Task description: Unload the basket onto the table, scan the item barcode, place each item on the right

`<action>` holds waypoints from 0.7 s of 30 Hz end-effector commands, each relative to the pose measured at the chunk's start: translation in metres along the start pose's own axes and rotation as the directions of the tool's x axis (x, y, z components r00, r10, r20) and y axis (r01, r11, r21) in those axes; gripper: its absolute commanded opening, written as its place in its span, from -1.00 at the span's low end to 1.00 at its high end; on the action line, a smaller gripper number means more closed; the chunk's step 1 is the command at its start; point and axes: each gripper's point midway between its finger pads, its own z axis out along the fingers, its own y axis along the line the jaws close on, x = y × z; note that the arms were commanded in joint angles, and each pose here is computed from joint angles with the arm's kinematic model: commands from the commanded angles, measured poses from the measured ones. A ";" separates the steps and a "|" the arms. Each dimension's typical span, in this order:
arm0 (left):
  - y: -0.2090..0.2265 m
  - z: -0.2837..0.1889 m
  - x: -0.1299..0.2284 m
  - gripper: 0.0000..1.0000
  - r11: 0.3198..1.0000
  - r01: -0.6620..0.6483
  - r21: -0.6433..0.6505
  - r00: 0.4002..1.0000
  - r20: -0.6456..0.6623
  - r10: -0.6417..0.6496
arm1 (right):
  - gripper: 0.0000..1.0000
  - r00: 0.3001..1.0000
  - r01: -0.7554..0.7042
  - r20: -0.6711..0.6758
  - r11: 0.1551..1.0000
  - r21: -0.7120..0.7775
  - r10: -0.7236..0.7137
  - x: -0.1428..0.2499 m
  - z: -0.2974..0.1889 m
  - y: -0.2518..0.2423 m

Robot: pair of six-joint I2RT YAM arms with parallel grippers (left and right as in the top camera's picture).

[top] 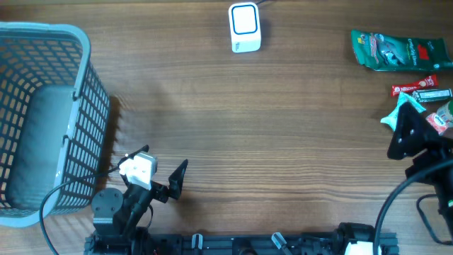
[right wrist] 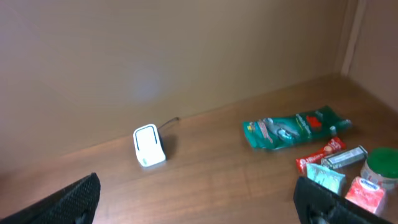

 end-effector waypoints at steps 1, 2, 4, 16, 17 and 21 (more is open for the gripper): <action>-0.001 0.000 0.001 1.00 1.000 0.010 0.009 1.000 0.002 -0.010 | 1.00 0.993 0.009 0.115 0.998 -0.060 -0.002 0.014 -0.008 0.002; -0.001 0.000 0.001 1.00 1.000 0.010 0.009 1.000 0.002 -0.010 | 1.00 0.989 0.015 0.149 0.997 -0.080 -0.003 0.018 -0.009 0.003; -0.001 0.000 0.001 1.00 1.000 0.010 0.009 1.000 0.002 -0.010 | 0.99 0.970 0.038 0.243 0.989 -0.145 -0.001 0.029 -0.009 0.007; -0.001 0.000 0.001 1.00 1.000 0.010 0.009 1.000 0.002 -0.010 | 1.00 0.830 0.152 0.557 0.949 -0.277 0.029 0.107 0.037 -0.001; -0.001 0.000 0.001 1.00 1.000 0.010 0.009 1.000 0.002 -0.010 | 1.00 0.831 0.151 0.555 0.948 -0.279 0.030 0.112 0.042 -0.002; -0.001 0.000 0.001 1.00 1.000 0.010 0.009 1.000 0.002 -0.010 | 0.99 0.860 0.091 0.508 0.961 -0.261 0.057 0.136 0.065 -0.015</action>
